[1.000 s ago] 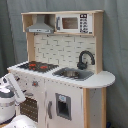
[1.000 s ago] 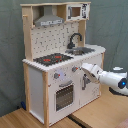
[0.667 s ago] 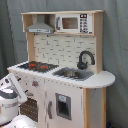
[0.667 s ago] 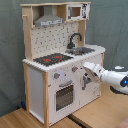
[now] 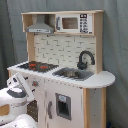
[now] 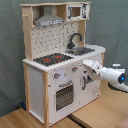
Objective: Play with the kitchen
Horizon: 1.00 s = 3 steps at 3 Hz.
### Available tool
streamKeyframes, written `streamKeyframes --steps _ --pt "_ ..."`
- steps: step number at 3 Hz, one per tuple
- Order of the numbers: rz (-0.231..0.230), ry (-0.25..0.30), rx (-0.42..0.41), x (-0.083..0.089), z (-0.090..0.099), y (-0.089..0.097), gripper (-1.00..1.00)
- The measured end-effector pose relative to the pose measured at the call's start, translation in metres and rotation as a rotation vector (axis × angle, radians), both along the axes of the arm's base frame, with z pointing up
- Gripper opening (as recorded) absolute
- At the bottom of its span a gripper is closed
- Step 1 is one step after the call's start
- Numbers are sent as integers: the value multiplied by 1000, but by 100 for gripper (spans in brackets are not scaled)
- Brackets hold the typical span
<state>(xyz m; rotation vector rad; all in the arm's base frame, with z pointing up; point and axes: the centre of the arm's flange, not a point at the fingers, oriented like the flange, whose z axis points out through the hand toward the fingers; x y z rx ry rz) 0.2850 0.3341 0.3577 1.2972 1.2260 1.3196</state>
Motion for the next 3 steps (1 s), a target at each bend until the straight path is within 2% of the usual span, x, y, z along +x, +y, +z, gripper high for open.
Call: streamKeyframes --steps 1,2,3 --pt "-9 11 -15 23 -9 -5 100" --pt "3 20 -29 37 -17 16 100" --pt "-25 30 -53 62 -25 16 100"
